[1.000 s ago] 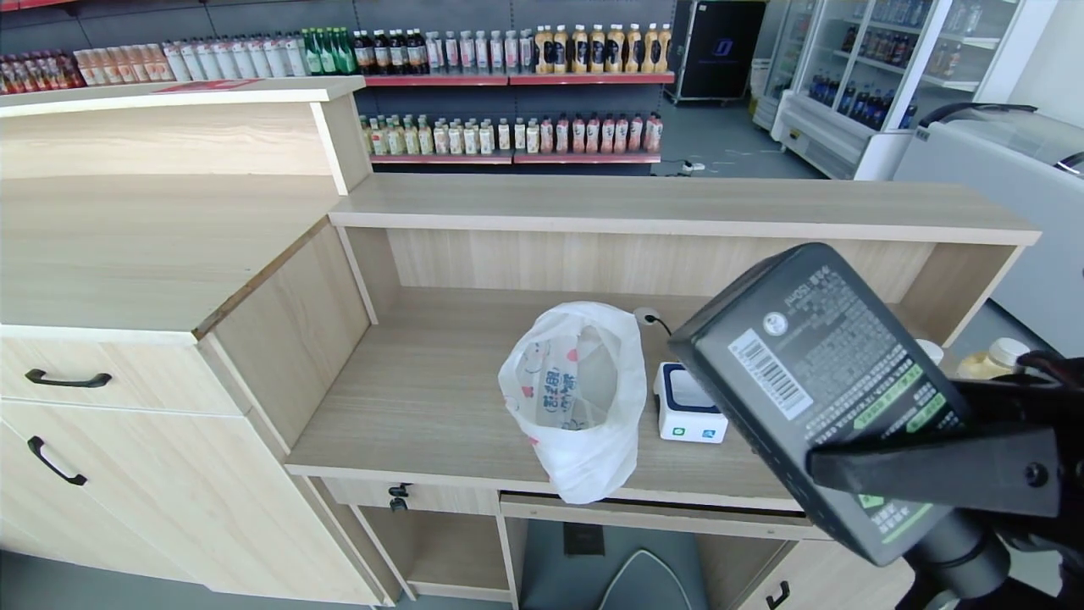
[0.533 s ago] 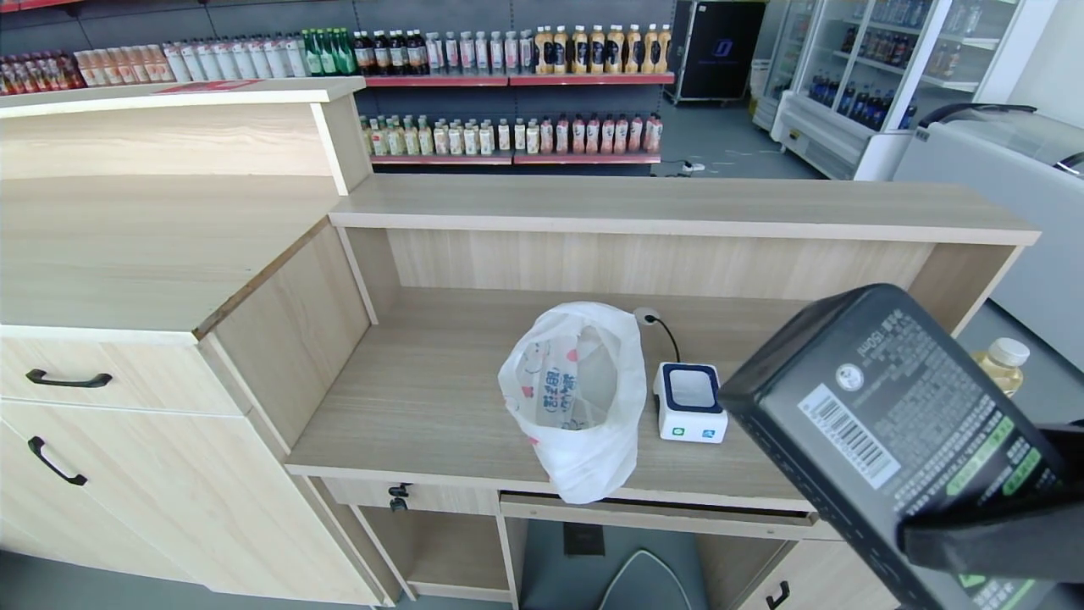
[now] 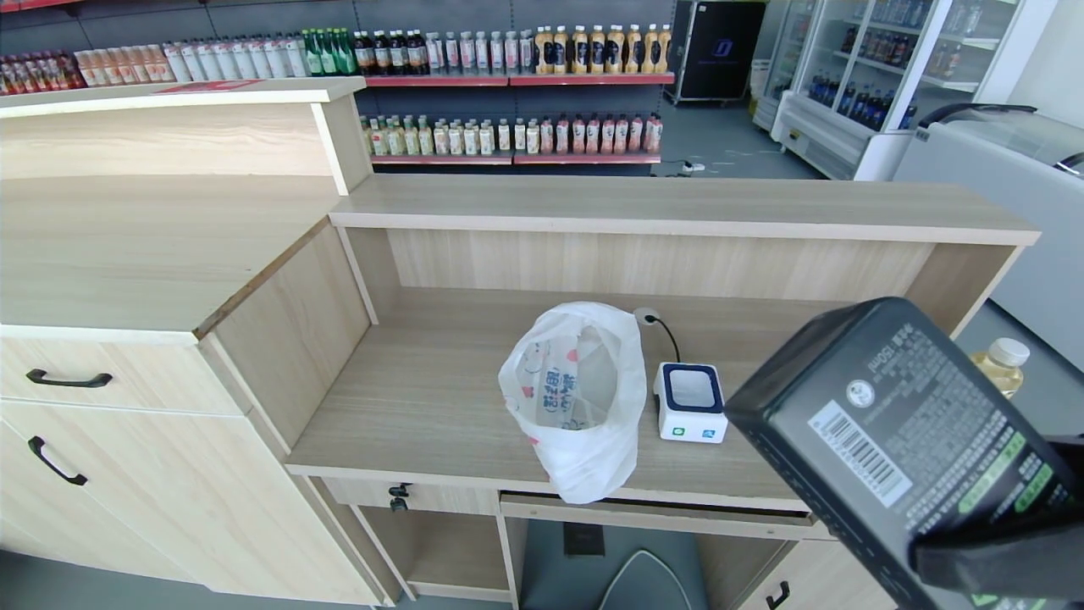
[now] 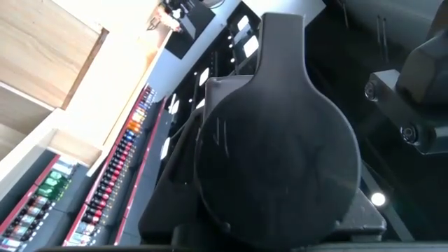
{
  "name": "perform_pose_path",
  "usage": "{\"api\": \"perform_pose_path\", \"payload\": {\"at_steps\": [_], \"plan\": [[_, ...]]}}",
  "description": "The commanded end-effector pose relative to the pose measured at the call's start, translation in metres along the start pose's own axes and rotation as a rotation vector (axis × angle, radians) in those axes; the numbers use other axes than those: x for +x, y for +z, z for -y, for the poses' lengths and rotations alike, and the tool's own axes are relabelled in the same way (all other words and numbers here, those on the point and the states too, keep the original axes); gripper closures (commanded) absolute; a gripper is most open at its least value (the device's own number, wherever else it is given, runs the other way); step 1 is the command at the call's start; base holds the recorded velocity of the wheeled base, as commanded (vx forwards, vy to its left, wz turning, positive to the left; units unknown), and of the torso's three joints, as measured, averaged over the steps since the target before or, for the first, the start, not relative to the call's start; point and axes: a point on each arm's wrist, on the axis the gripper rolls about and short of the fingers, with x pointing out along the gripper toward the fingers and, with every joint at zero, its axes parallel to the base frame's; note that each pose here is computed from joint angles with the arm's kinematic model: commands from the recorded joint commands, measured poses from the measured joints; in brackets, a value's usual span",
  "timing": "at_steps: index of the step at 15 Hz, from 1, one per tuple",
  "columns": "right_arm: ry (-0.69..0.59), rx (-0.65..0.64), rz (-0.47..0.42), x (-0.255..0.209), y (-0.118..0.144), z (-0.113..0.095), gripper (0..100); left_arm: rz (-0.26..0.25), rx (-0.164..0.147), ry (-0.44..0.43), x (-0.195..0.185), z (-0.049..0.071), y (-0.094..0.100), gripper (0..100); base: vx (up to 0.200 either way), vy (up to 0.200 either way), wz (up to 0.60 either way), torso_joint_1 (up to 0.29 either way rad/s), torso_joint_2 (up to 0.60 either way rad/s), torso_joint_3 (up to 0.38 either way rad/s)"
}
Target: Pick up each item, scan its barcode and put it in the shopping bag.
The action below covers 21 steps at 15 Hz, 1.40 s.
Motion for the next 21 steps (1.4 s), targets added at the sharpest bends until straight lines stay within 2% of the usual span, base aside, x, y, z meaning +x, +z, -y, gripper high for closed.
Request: {"api": "perform_pose_path", "payload": {"at_steps": [1,10,11,12,13,14,15,16,17,19,21], "plan": [[0.001,0.003,0.002,0.0,0.0,-0.001,100,0.001,0.0,0.0,0.0,0.0,0.0,0,0.0,0.0,0.0,0.0,0.0,0.0],[-0.01,0.016,0.019,0.001,0.003,-0.003,100,0.001,0.0,0.0,0.0,0.0,0.0,0,0.0,0.0,0.0,0.0,0.0,0.0],[0.006,0.028,0.01,0.0,0.002,-0.005,100,0.001,0.0,0.0,0.0,0.0,0.0,0,0.0,0.0,0.0,0.0,0.0,0.0],[0.055,0.099,-0.025,-0.001,-0.01,-0.015,100,0.001,0.0,0.0,0.0,0.0,0.0,0,0.0,0.0,0.0,0.0,0.0,0.0],[0.184,0.281,-0.129,-0.012,-0.021,-0.034,100,0.001,0.0,0.0,0.0,0.0,0.0,0,0.0,0.0,0.0,0.0,0.0,0.0],[0.39,0.552,-0.339,-0.041,-0.022,-0.061,100,0.001,0.0,0.0,0.0,0.0,0.0,0,0.0,0.0,0.0,0.0,0.0,0.0],[0.505,0.822,-0.548,-0.067,-0.012,-0.071,100,0.001,0.0,0.0,0.0,0.0,0.0,0,0.0,0.0,0.0,0.0,0.0,0.0],[0.555,0.961,-0.744,-0.091,-0.008,-0.071,100,0.001,0.0,0.0,0.0,0.0,0.0,0,0.0,0.0,0.0,0.0,0.0,0.0],[0.601,1.03,-0.892,-0.114,-0.006,-0.074,100,0.001,0.0,0.0,0.0,0.0,0.0,0,0.0,0.0,0.0,0.0,0.0,0.0],[0.61,1.18,-1.025,-0.14,0.001,-0.082,100,0.001,0.0,0.0,0.0,0.0,0.0,0,0.0,0.0,0.0,0.0,0.0,0.0],[0.562,1.276,-1.086,-0.144,0.003,-0.08,100,0.001,0.0,0.0,0.0,0.0,0.0,0,0.0,0.0,0.0,0.0,0.0,0.0]]}}
